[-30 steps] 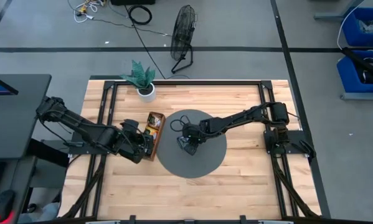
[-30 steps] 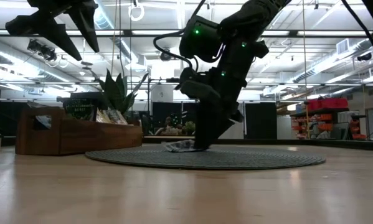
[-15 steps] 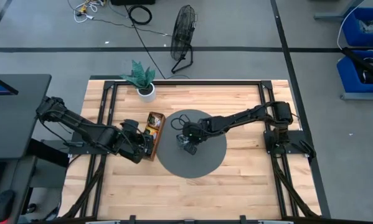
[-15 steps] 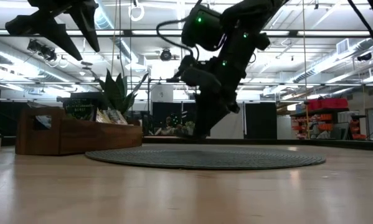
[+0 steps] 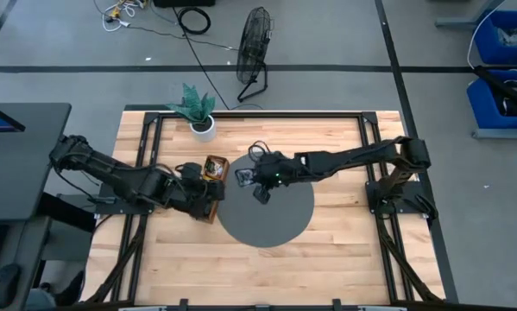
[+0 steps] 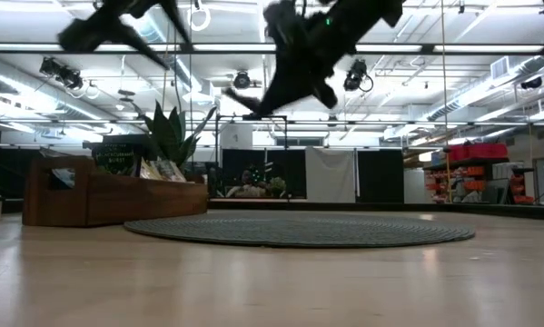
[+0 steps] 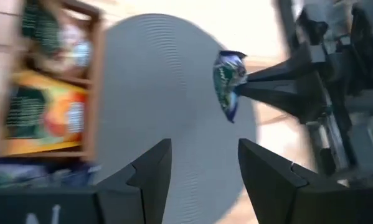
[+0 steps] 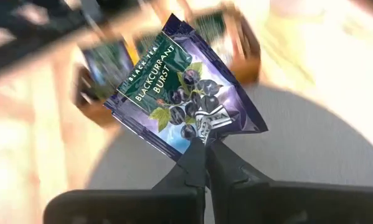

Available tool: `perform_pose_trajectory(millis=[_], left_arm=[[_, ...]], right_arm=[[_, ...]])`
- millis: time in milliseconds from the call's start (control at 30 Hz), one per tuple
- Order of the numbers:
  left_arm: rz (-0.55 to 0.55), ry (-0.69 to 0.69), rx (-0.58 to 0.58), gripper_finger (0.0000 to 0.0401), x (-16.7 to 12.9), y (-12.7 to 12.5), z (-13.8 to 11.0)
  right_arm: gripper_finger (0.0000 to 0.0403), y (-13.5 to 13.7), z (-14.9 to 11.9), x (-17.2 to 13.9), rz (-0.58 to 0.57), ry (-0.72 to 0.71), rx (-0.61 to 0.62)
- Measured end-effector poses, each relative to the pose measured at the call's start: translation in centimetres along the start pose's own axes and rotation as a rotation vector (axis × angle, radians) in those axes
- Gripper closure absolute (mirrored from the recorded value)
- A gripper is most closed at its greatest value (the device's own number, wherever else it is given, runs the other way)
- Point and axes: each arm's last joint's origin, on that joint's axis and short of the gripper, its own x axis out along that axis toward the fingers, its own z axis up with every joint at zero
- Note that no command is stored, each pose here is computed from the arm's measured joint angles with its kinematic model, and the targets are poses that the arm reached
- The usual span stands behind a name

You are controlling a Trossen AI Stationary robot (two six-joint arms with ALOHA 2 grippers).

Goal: Pick & Place Tea
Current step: Put the purple tea bag into the bottom section of the wooden organizer

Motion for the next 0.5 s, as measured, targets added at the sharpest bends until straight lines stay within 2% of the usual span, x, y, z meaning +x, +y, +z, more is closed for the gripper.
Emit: perform_pose_trajectory(millis=[233, 500], left_arm=[[-0.133, -0.034, -0.061, 0.0211, 0.7, -1.9, 1.2], [-0.226, -0.09, -0.05, 0.0211, 1.3, -3.2, 2.6]], right_arm=[[0.0403, 0.7, 1.9, -3.0, 0.077, -0.148, 0.013], [0.0403, 1.8, 1.9, -4.1, 0.12, -0.167, -0.004]])
